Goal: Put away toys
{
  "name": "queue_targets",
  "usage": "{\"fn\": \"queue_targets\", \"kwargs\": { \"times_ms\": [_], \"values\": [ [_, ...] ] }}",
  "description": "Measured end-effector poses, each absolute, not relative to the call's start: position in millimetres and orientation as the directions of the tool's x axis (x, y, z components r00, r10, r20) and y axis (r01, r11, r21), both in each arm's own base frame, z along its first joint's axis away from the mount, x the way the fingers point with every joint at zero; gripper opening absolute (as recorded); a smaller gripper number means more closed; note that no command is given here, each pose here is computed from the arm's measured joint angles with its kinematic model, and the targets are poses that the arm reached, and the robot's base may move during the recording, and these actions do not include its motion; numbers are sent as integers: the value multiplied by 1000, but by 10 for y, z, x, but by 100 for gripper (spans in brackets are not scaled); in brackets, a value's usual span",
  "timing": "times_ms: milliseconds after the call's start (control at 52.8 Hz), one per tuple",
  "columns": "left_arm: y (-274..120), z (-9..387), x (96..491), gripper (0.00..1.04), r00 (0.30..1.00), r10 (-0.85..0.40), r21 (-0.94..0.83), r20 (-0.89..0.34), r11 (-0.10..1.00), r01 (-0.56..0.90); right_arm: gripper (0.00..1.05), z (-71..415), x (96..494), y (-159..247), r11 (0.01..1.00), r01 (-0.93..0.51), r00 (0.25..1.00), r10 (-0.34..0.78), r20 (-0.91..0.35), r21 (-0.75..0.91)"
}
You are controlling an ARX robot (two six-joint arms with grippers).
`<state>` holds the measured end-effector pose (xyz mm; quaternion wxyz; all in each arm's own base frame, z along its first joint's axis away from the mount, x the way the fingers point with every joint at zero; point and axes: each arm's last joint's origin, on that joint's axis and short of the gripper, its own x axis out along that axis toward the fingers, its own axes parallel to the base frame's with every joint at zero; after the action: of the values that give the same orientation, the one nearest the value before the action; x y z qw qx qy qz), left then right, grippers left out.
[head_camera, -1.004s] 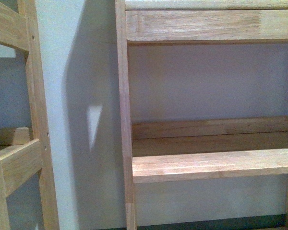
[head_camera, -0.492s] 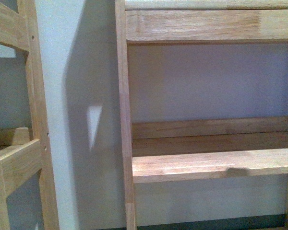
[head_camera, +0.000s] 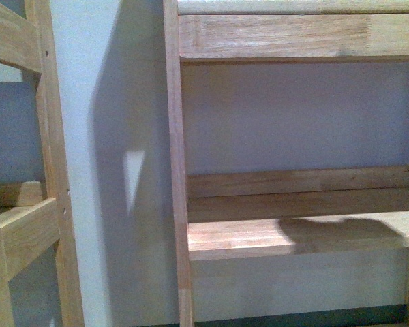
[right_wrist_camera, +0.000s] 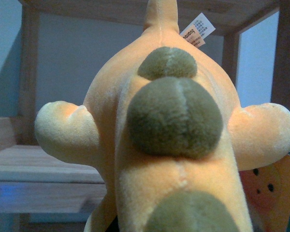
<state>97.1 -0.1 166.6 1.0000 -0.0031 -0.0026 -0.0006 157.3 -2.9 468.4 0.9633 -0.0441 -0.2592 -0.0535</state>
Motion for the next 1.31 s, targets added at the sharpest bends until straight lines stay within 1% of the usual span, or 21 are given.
{"fn": "queue_targets", "kwargs": {
  "times_ms": [170, 360, 492, 701, 852, 1042, 1174, 1307],
  "values": [
    [-1, 1666, 971, 98, 1000, -1, -6, 5, 1000, 1, 7, 4858, 1957, 4, 998, 52, 870, -32, 492, -28],
    [-1, 1666, 971, 98, 1000, -1, -6, 5, 1000, 1, 7, 5169, 2385, 124, 999, -35, 871, 37, 490, -14],
    [-1, 1666, 971, 98, 1000, -1, -6, 5, 1000, 1, 7, 5319, 2584, 134, 999, -54, 870, 45, 491, 5],
    [-1, 1666, 971, 98, 1000, -1, -6, 5, 1000, 1, 7, 5498, 3023, 93, 995, -71, 882, 29, 470, 72],
    [-1, 1666, 971, 98, 1000, -2, -6, 5, 1000, 2, 7, 5535, 3317, 81, 984, -102, 896, 28, 444, 145],
    [-1, 1666, 971, 98, 1000, -1, -6, 5, 1000, 1, 7, 5527, 3795, 118, 941, -173, 919, 47, 392, 291],
    [-1, 1666, 971, 98, 1000, -1, -6, 5, 1000, 1, 7, 5469, 4079, 270, 903, -219, 932, 82, 353, 369],
    [-1, 1666, 971, 98, 1000, -1, -6, 5, 1000, 1, 7, 5365, 4258, 494, 868, -279, 932, 141, 335, 412]
  ]
}}
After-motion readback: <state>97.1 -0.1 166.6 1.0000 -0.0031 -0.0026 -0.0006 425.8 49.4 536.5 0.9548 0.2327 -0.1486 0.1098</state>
